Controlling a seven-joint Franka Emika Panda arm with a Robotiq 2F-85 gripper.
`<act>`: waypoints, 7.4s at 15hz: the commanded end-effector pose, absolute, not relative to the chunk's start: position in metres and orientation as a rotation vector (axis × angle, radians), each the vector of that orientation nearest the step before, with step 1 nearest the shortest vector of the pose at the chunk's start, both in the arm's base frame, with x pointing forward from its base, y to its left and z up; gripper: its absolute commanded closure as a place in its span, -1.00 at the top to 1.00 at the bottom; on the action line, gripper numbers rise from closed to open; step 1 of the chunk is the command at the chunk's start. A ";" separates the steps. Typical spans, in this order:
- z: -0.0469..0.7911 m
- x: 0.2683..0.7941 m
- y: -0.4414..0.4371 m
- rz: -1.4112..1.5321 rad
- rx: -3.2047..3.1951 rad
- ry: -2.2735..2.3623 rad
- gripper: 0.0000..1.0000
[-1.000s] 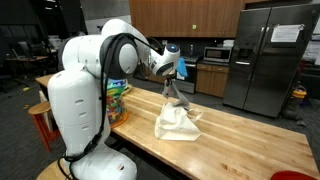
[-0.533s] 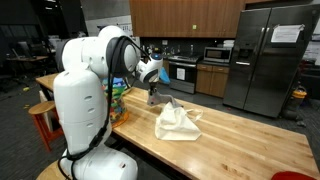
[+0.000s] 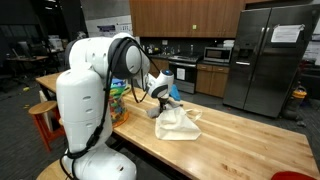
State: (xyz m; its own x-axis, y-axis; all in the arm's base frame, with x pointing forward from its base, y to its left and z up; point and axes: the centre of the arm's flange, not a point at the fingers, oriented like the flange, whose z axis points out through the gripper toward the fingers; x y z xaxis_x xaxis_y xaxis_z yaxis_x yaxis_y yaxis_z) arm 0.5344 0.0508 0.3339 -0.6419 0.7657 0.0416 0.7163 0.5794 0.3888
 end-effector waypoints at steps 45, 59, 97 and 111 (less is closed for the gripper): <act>0.496 0.586 0.120 0.566 0.657 2.622 -0.97; 0.571 0.576 0.178 0.603 0.407 2.495 -0.97; 0.260 0.625 -0.100 0.305 1.822 2.357 -0.97; 0.252 0.653 0.030 0.230 1.508 2.658 -0.97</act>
State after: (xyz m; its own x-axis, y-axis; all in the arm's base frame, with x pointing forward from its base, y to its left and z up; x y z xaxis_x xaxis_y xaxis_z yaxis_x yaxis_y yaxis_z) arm 0.6456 0.0048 0.2788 -0.4593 0.8882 -0.0113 0.8643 0.4498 0.2251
